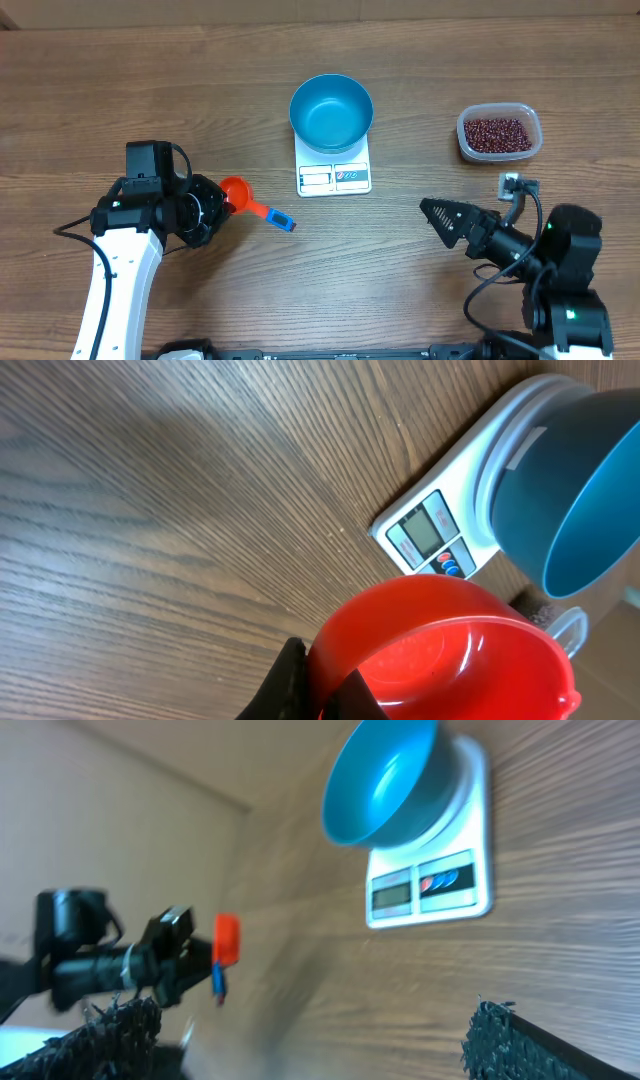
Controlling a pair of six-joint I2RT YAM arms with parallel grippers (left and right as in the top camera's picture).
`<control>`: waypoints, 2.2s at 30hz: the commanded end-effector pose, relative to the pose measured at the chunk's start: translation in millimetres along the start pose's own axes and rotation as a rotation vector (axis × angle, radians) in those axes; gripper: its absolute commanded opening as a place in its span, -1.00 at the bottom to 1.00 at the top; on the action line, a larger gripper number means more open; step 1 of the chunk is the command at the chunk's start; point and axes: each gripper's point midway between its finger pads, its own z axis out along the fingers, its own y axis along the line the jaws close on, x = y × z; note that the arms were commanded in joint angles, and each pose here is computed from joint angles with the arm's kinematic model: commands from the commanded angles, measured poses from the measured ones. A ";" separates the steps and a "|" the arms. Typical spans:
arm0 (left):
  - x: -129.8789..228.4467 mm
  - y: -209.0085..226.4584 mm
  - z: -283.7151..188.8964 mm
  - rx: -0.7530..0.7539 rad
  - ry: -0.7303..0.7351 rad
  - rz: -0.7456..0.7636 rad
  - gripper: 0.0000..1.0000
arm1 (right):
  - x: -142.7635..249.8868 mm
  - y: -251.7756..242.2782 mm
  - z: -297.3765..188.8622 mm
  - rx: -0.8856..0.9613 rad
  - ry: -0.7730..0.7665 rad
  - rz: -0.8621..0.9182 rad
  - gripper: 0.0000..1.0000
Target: Scoop item into bowl and weigh 150g on scale
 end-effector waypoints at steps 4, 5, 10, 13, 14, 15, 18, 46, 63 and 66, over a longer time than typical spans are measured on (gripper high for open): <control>15.8 -15.6 -3.5 0.041 0.039 -0.033 -0.92 | 23.7 30.7 12.0 -0.161 0.174 -0.029 1.00; 17.5 -16.3 -3.0 0.040 0.042 -0.031 -0.92 | 26.7 33.3 14.5 -0.171 0.192 -0.029 1.00; 23.0 -18.7 -1.3 0.040 0.052 -0.013 -0.92 | 32.2 42.6 29.8 -0.186 0.241 0.037 1.00; 23.4 -18.7 -1.2 0.039 0.054 -0.012 -0.92 | 35.8 44.9 44.1 -0.173 0.271 0.108 1.00; 23.5 -18.7 -1.2 0.039 0.054 -0.012 -0.92 | 38.2 46.1 48.3 -0.173 0.286 0.126 1.00; 23.5 -18.7 -1.2 0.039 0.054 -0.012 -0.92 | 40.9 46.9 52.8 -0.173 0.302 0.145 1.00; 23.8 -18.3 -1.2 0.038 0.055 -0.013 -0.92 | 51.5 50.8 68.7 -0.184 0.353 0.144 1.00; 23.7 -18.0 -1.2 0.036 0.054 -0.010 -0.92 | 101.5 61.7 131.3 -0.095 0.384 0.106 1.00; 26.3 -12.9 -1.1 0.012 0.064 -0.129 -0.92 | 80.3 85.0 152.1 -0.151 0.226 0.145 0.64; 27.3 -12.4 -1.0 0.007 0.067 -0.170 -0.92 | 76.4 83.8 153.2 -0.143 0.204 0.144 0.58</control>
